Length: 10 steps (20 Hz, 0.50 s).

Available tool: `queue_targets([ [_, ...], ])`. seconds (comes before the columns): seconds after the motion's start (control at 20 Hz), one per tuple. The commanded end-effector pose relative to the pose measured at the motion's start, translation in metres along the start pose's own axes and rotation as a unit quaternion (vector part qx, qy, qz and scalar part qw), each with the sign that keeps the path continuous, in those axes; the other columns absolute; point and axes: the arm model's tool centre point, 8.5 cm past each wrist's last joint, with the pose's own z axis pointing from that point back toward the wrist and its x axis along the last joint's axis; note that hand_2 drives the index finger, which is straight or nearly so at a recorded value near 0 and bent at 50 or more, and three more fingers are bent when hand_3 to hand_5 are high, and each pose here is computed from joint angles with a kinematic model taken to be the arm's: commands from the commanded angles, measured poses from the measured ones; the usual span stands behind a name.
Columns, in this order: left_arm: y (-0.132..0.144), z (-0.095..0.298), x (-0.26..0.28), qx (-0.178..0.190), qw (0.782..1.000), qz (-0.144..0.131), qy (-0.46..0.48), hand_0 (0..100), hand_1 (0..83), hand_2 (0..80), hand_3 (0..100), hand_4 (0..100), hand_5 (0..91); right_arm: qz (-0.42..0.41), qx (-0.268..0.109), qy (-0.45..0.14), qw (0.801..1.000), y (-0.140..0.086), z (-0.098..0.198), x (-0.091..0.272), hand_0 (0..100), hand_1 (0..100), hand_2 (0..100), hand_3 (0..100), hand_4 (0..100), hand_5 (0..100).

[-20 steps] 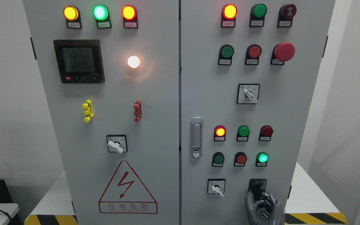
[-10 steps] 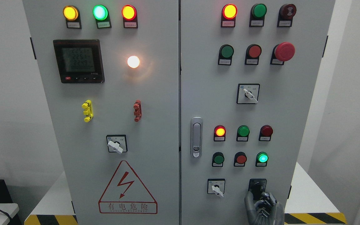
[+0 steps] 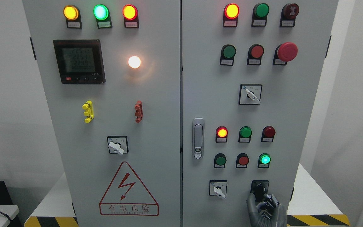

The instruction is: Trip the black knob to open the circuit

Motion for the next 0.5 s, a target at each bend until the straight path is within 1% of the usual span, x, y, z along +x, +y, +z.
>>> queue_targets([
  [0.0,-0.0009,-0.0005,0.0051,-0.003,1.000,-0.017,-0.005,12,38.9,0.0,0,0,0.0,0.003,-0.002,0.000,1.000,-0.0013,0.0006,-0.0007,45,74,59,88,87,95],
  [0.45,-0.0009,-0.0005,0.0051,-0.003,1.000,-0.017,-0.005,12,38.9,0.0,0,0,0.0,0.021,-0.005,-0.011,1.000,-0.0031,0.0000,0.0012,45,75,58,88,86,94],
])
